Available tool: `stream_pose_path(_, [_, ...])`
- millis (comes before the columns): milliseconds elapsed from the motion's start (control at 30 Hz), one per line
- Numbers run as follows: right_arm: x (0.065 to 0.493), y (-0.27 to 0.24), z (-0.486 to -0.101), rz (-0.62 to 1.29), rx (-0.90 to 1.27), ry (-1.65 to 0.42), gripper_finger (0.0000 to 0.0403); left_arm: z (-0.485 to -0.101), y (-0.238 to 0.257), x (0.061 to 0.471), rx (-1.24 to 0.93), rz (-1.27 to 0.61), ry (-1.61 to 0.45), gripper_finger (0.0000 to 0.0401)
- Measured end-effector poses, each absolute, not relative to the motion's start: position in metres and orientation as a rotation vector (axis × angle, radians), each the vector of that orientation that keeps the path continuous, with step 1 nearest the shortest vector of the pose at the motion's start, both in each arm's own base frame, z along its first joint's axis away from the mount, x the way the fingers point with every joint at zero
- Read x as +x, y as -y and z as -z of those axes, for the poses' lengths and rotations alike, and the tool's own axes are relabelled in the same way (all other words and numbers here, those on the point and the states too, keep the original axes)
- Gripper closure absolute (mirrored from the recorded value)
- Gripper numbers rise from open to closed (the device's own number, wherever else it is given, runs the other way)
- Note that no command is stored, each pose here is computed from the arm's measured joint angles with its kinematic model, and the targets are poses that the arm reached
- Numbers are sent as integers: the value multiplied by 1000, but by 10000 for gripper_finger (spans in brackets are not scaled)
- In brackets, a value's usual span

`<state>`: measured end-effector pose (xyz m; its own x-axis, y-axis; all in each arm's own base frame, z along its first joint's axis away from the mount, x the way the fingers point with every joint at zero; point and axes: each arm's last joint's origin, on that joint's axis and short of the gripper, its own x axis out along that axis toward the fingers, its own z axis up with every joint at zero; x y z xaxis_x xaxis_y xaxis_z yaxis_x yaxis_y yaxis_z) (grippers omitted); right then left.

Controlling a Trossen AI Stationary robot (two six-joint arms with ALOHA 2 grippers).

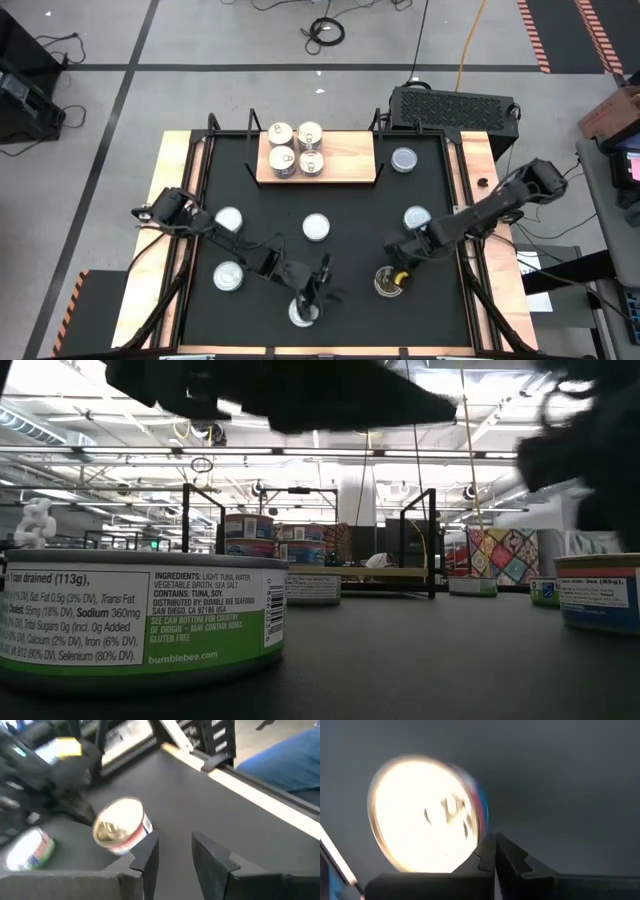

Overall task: Stack canned seafood by type on shelf
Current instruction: Stack the blue tuna can on top of the blue tuna can on the shelf

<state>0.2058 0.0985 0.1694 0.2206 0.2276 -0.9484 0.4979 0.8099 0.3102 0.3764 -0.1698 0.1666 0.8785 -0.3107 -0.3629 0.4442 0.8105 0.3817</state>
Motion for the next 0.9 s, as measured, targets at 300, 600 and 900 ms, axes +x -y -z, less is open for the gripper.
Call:
stream_pose_path(300, [173, -171, -177, -84, 582, -1321, 403, -174, 157, 386, 476, 405, -197, 283])
stream_pose_path(600, [176, -183, -157, -100, 359, -1247, 403, -170, 141, 429, 436, 475, -157, 283])
stream_pose_path(900, [193, -174, -138, -115, 254, -1285, 403, -149, 150, 464, 518, 386, -329, 223])
